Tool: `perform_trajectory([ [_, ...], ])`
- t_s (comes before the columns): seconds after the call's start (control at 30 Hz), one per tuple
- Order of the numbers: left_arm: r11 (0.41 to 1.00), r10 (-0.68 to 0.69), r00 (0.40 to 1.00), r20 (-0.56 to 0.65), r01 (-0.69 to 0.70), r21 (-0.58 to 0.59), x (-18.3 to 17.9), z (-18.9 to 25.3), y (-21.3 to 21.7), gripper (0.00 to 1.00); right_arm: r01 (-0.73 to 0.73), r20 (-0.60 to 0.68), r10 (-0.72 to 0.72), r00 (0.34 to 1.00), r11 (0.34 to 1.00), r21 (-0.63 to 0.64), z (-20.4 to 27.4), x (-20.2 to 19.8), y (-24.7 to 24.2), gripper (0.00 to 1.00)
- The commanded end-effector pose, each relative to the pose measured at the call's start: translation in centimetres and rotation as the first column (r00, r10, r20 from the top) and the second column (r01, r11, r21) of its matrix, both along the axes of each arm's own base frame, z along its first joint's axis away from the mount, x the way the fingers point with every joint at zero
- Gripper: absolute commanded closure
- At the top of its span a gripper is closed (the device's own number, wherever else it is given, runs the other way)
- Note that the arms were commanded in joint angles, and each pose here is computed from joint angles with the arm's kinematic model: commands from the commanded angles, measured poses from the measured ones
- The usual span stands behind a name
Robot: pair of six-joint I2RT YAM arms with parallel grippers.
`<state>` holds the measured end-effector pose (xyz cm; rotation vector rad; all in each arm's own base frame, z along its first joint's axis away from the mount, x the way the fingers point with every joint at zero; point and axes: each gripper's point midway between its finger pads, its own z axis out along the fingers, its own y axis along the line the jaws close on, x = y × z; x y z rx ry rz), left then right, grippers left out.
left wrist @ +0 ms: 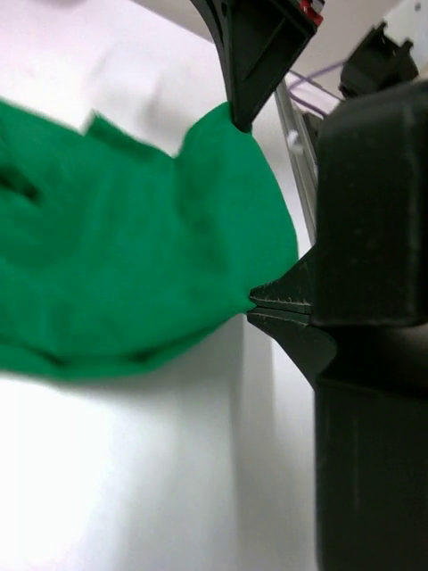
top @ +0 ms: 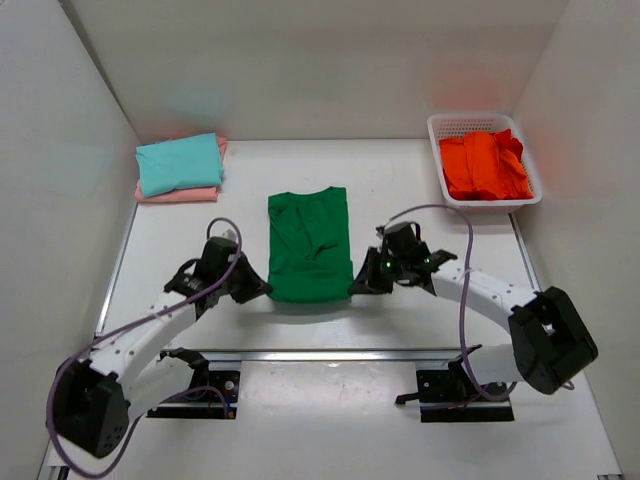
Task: Fold and stack the t-shirts
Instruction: Fold the long partially folded tshirt into a neat square, then put the neatly folded tshirt into the corner of the board with the left arm
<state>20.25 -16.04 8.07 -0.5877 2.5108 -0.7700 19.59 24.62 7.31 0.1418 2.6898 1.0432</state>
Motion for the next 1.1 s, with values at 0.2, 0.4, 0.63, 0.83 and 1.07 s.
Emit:
perform_trajectory([
  [0.2, 0.999, 0.034, 0.992, 0.121, -0.030, -0.029, 11.3, 6.0, -2.6, 1.00, -0.057, 0.187, 0.048, 0.981, 0.997, 0.046, 8.2, 12.6, 0.2, 1.00],
  [0.4, 0.989, 0.147, 0.978, 0.146, -0.145, -0.028, 21.3, 6.7, -1.3, 1.00, -0.008, 0.219, -0.003, 0.976, 0.999, 0.049, 7.9, 22.8, -0.9, 1.00],
  [0.63, 0.942, 0.335, 0.931, 0.145, -0.331, -0.052, 34.1, 3.9, 4.0, 0.53, -0.047, 0.423, -0.043, 0.905, 0.979, 0.200, 11.6, 38.8, 0.9, 0.01],
  [0.83, 0.936, 0.341, 0.921, 0.186, -0.313, -0.163, 34.7, 4.9, 5.3, 0.03, 0.015, 0.485, -0.085, 0.870, 0.989, 0.146, 12.3, 42.1, -0.3, 0.01],
  [1.07, 0.979, 0.152, 0.935, 0.319, -0.099, -0.176, 29.8, 6.8, 1.5, 0.02, -0.034, 0.659, 0.075, 0.749, 0.997, -0.074, 16.9, 36.2, 0.2, 0.01],
])
